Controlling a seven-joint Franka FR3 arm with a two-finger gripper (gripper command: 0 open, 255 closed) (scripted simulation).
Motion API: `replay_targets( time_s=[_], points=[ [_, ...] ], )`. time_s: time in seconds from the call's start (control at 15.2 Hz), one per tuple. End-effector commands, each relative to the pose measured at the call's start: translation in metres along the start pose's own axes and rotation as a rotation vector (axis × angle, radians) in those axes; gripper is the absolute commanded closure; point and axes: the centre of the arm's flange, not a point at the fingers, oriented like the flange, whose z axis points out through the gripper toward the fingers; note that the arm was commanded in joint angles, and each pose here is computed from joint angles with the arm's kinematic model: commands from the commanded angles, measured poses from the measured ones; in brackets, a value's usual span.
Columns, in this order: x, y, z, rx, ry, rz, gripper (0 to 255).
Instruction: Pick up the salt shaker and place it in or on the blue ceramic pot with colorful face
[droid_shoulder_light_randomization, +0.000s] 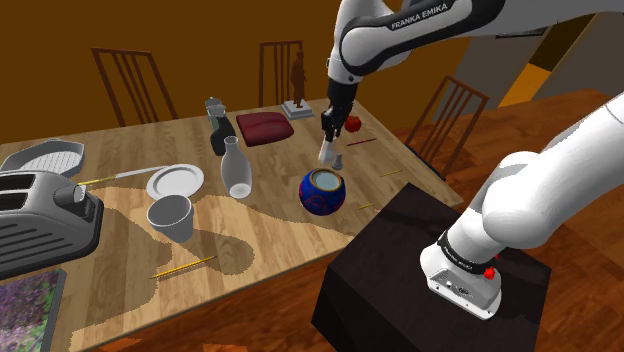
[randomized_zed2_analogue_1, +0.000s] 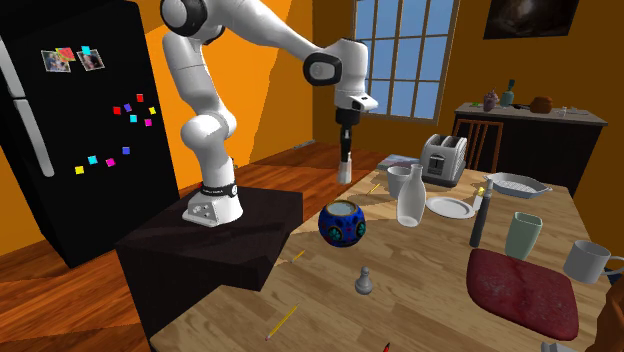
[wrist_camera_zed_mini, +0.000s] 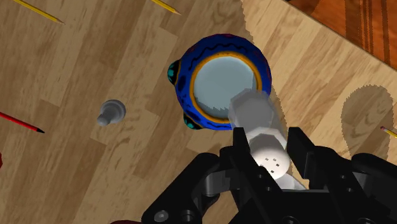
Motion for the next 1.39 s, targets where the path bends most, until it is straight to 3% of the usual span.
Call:
replay_targets(
  time_s=[0.0, 0.99, 1.32],
  points=[
    [0.002, 0.001, 0.011, 0.000, 0.000, 0.000, 255],
    [0.004, 0.009, 0.094, 0.000, 0.000, 0.000, 255],
    [0.004, 0.009, 0.094, 0.000, 0.000, 0.000, 255]
  ],
)
